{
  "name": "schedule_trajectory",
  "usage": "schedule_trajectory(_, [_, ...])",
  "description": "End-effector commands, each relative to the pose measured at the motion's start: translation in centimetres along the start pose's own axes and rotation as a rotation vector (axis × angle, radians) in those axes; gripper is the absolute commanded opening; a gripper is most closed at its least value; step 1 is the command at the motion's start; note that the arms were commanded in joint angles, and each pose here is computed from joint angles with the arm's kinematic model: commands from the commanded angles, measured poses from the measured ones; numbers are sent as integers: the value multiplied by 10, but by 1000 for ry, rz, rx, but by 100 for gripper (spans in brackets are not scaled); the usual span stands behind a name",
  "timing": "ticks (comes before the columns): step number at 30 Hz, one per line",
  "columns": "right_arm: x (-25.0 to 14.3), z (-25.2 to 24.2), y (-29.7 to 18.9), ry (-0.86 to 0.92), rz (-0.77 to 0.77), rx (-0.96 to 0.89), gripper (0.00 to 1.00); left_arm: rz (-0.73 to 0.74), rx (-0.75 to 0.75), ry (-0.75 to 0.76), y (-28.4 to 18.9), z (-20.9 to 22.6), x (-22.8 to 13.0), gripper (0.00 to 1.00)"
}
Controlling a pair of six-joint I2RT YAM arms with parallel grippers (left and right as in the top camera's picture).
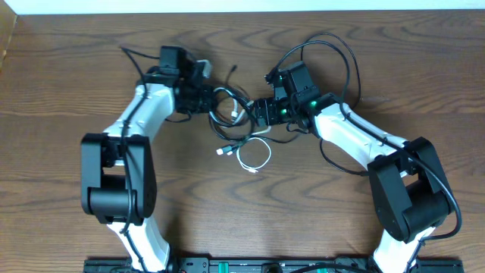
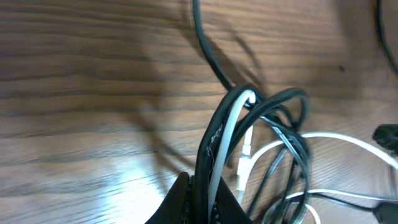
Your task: Untangle cables
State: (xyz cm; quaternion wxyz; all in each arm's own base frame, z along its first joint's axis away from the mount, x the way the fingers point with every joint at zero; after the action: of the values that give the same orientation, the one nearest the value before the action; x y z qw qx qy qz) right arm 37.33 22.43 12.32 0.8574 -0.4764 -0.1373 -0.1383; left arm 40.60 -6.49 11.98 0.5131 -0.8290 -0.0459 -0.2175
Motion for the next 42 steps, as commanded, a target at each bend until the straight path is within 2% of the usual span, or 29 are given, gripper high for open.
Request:
schedule_trajectory(1, [2,-11,5,69,-31,-73,79,-58,-164,-29,-17,1,3,7])
schedule_trajectory(4, [-4,-13,14,73,-1,-74,79,-94,-281,42,-22,-6,5,7])
schedule_trajectory(8, [-13,-14,27,77,48,-46,82,-120,-365,100,-25,-13,6,7])
schedule_trajectory(12, [-16,-4,35,71,102,79,86,-137,-412,132,-27,-17,7,7])
schedule_trajectory(15, [-15,4,34,55,114,161,83,-137,-412,132,-27,-17,7,7])
schedule_trajectory(19, [-13,9,34,46,114,198,67,-136,-412,133,-27,-18,7,7])
schedule_trajectory(21, [-13,9,34,46,114,197,63,-136,-412,132,-27,-17,7,7])
schedule_trajectory(25, [-12,5,35,46,89,153,61,-136,-413,132,-27,-18,7,8])
schedule_trajectory(27, [-12,4,37,42,66,104,55,-135,-414,133,-26,-19,7,7])
schedule_trajectory(36, [-21,13,45,-16,-30,-50,54,-113,-443,169,-17,-39,7,8])
schedule_trajectory(42, [-26,15,49,-51,-98,-161,47,-99,-421,198,-11,-48,8,7])
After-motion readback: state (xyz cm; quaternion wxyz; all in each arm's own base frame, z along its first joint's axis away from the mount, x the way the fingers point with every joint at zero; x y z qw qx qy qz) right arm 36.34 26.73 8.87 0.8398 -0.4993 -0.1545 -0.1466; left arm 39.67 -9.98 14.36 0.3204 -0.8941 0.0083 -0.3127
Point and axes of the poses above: each gripper's point midway between its finger pads, its own y axis out along the fingers, its own z axis along the line the jaws close on, x = y × z, the point moved 8 cm from there along -y, back along the fingers, and after that the axes turned 12 degrees about y, right-handed, at the moved point
